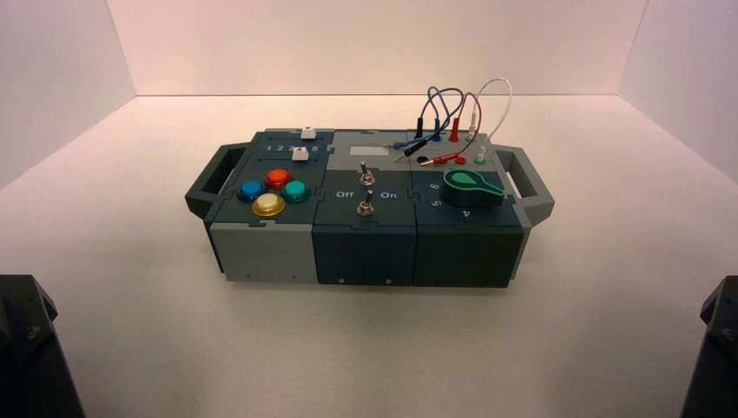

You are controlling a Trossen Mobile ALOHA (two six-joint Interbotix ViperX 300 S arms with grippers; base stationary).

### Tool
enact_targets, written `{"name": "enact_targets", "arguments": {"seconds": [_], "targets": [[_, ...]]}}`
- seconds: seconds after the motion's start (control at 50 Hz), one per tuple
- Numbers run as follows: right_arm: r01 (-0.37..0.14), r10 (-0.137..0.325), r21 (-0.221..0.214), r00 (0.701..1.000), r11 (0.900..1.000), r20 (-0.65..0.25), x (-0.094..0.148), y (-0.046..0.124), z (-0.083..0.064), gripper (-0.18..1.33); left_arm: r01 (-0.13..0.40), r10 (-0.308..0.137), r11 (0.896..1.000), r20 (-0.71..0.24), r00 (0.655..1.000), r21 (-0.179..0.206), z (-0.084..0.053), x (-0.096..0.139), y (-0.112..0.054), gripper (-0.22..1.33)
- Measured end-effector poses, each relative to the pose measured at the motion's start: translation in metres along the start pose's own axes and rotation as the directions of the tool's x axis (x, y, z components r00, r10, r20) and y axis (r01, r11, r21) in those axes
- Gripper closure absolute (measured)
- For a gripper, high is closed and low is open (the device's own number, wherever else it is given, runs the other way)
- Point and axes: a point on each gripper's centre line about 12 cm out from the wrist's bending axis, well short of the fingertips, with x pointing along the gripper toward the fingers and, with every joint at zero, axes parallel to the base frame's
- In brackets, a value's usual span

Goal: Pull the white wire.

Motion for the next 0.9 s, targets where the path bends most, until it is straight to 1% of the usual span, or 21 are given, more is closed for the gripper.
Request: {"name": "enact_targets", "arguments": {"seconds": [0.1, 0.18, 0.2, 0.24, 0.26, 0.34, 0.36, 0.38, 0.42, 0.46, 0.48, 0.5, 0.56, 0.58, 0.62, 0.66, 0.7, 0.76, 0.78, 0.8, 0.9], "targets": [[-0.016, 0.016, 0.011, 0.998, 0.9998, -0.053, -0.002, 0.002, 0.001, 1.17, 0.044, -0.044, 0.999, -0.078, 0.996, 0.0, -0.008, 0.007, -0.009, 1.28], [-0.026, 0.03, 0.033, 0.993, 0.9991, -0.111, -0.005, 0.004, 0.0, 1.17, 0.103, -0.1, 0.995, -0.144, 0.985, 0.014, -0.013, 0.011, -0.022, 1.28], [-0.028, 0.033, 0.041, 0.991, 0.9988, -0.131, -0.006, 0.004, -0.001, 1.17, 0.128, -0.123, 0.992, -0.16, 0.979, 0.019, -0.014, 0.011, -0.028, 1.28], [-0.035, 0.042, 0.052, 0.987, 0.9981, -0.156, -0.006, 0.005, -0.003, 1.17, 0.155, -0.148, 0.988, -0.179, 0.973, 0.026, -0.015, 0.011, -0.034, 1.28], [-0.042, 0.054, 0.069, 0.98, 0.9968, -0.19, -0.007, 0.006, -0.006, 1.17, 0.189, -0.178, 0.981, -0.206, 0.962, 0.034, -0.018, 0.013, -0.042, 1.28], [-0.052, 0.072, 0.087, 0.966, 0.9948, -0.248, -0.007, 0.009, -0.012, 1.17, 0.262, -0.24, 0.964, -0.261, 0.935, 0.054, -0.024, 0.015, -0.06, 1.28], [-0.053, 0.075, 0.092, 0.962, 0.9944, -0.263, -0.006, 0.009, -0.014, 1.17, 0.262, -0.24, 0.964, -0.261, 0.935, 0.054, -0.024, 0.015, -0.06, 1.28], [-0.057, 0.085, 0.102, 0.951, 0.9931, -0.299, -0.005, 0.01, -0.018, 1.17, 0.293, -0.264, 0.954, -0.291, 0.92, 0.06, -0.03, 0.017, -0.068, 1.28], [-0.061, 0.097, 0.116, 0.937, 0.9914, -0.337, -0.004, 0.012, -0.022, 1.17, 0.311, -0.278, 0.948, -0.312, 0.909, 0.061, -0.033, 0.017, -0.073, 1.28], [-0.065, 0.111, 0.134, 0.92, 0.9889, -0.375, -0.002, 0.013, -0.026, 1.17, 0.345, -0.305, 0.937, -0.348, 0.887, 0.059, -0.04, 0.018, -0.083, 1.28], [-0.067, 0.118, 0.14, 0.912, 0.9879, -0.394, -0.001, 0.014, -0.029, 1.17, 0.348, -0.307, 0.936, -0.35, 0.885, 0.058, -0.04, 0.018, -0.083, 1.28], [-0.067, 0.12, 0.143, 0.908, 0.9874, -0.4, 0.0, 0.014, -0.029, 1.17, 0.37, -0.323, 0.927, -0.372, 0.87, 0.061, -0.045, 0.018, -0.09, 1.28], [-0.07, 0.144, 0.172, 0.872, 0.9826, -0.468, 0.004, 0.017, -0.038, 1.17, 0.401, -0.343, 0.914, -0.403, 0.848, 0.065, -0.051, 0.019, -0.099, 1.28], [-0.07, 0.146, 0.173, 0.87, 0.9823, -0.472, 0.004, 0.018, -0.038, 1.17, 0.401, -0.343, 0.914, -0.403, 0.848, 0.065, -0.051, 0.019, -0.099, 1.28], [-0.07, 0.156, 0.186, 0.851, 0.98, -0.501, 0.007, 0.019, -0.042, 1.17, 0.426, -0.359, 0.902, -0.426, 0.831, 0.071, -0.056, 0.019, -0.106, 1.28], [-0.076, 0.175, 0.203, 0.827, 0.9763, -0.535, 0.011, 0.021, -0.046, 1.17, 0.444, -0.369, 0.893, -0.444, 0.817, 0.075, -0.061, 0.019, -0.111, 1.28], [-0.08, 0.186, 0.211, 0.816, 0.9743, -0.548, 0.013, 0.023, -0.048, 1.17, 0.454, -0.373, 0.888, -0.456, 0.808, 0.077, -0.063, 0.02, -0.115, 1.28], [-0.098, 0.218, 0.231, 0.787, 0.968, -0.578, 0.017, 0.028, -0.053, 1.17, 0.478, -0.383, 0.874, -0.486, 0.786, 0.085, -0.071, 0.021, -0.122, 1.28], [-0.104, 0.227, 0.236, 0.779, 0.9662, -0.584, 0.018, 0.03, -0.054, 1.17, 0.479, -0.383, 0.874, -0.487, 0.784, 0.084, -0.071, 0.021, -0.123, 1.28], [-0.116, 0.24, 0.24, 0.77, 0.9639, -0.592, 0.02, 0.033, -0.055, 1.17, 0.486, -0.385, 0.87, -0.497, 0.778, 0.087, -0.074, 0.022, -0.125, 1.28], [-0.155, 0.288, 0.26, 0.732, 0.9531, -0.618, 0.023, 0.043, -0.059, 1.17, 0.486, -0.376, 0.869, -0.524, 0.765, 0.087, -0.081, 0.025, -0.127, 1.28]]}}
